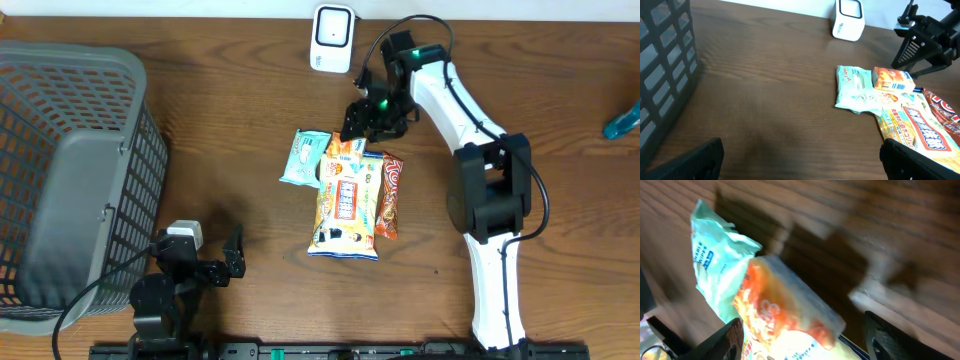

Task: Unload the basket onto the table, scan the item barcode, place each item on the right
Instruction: 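Reach the right gripper to the centre and grasp the orange box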

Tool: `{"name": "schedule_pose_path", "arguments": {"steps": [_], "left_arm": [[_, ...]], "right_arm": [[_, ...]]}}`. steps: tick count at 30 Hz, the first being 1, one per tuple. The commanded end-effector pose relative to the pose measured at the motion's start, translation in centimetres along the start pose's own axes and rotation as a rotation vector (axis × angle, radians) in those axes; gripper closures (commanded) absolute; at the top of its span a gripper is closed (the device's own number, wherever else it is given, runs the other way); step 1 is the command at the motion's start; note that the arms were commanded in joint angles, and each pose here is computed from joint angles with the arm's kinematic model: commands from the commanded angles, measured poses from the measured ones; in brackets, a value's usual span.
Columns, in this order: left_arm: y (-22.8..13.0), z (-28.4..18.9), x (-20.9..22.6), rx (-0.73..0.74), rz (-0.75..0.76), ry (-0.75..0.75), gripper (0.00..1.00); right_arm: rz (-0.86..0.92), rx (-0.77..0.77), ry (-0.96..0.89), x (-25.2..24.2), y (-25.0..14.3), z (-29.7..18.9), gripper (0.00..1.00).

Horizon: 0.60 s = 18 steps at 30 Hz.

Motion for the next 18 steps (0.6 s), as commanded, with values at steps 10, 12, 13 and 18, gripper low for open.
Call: {"name": "schedule_pose_path", "arguments": {"steps": [10,12,13,18], "left_arm": [[-0.7,0.2,0.2,0.029,-0.019,-0.001,0.00],[-0.7,0.2,0.2,0.029,-0.018,-0.001,0.00],[-0.7,0.2,0.2,0.029,-0.018,-0.001,0.00],[-0.7,0.2,0.2,0.029,-0.018,-0.001,0.00]], "right_arm": [[0.104,0.003,-0.008,-0.3,-0.1,-0.2,0.41],[0.108,0.001,-0.008,0.0,0.0,0.1,0.47],[0.111,0.003,-0.007,0.2,0.0,0.3,0.50],[0.137,0.027,-0.008,0.2,-0.7,2.6,0.59]]}}
Point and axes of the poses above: each gripper's point midway between its finger pads, its own z axis out along the fingers, its own x axis along the line the jaws close on, y = z × x, the point moved 10 cm from there along -z, back along the fingers, and after that the axes turned 4 degrees about -z, right-handed, at the moved point
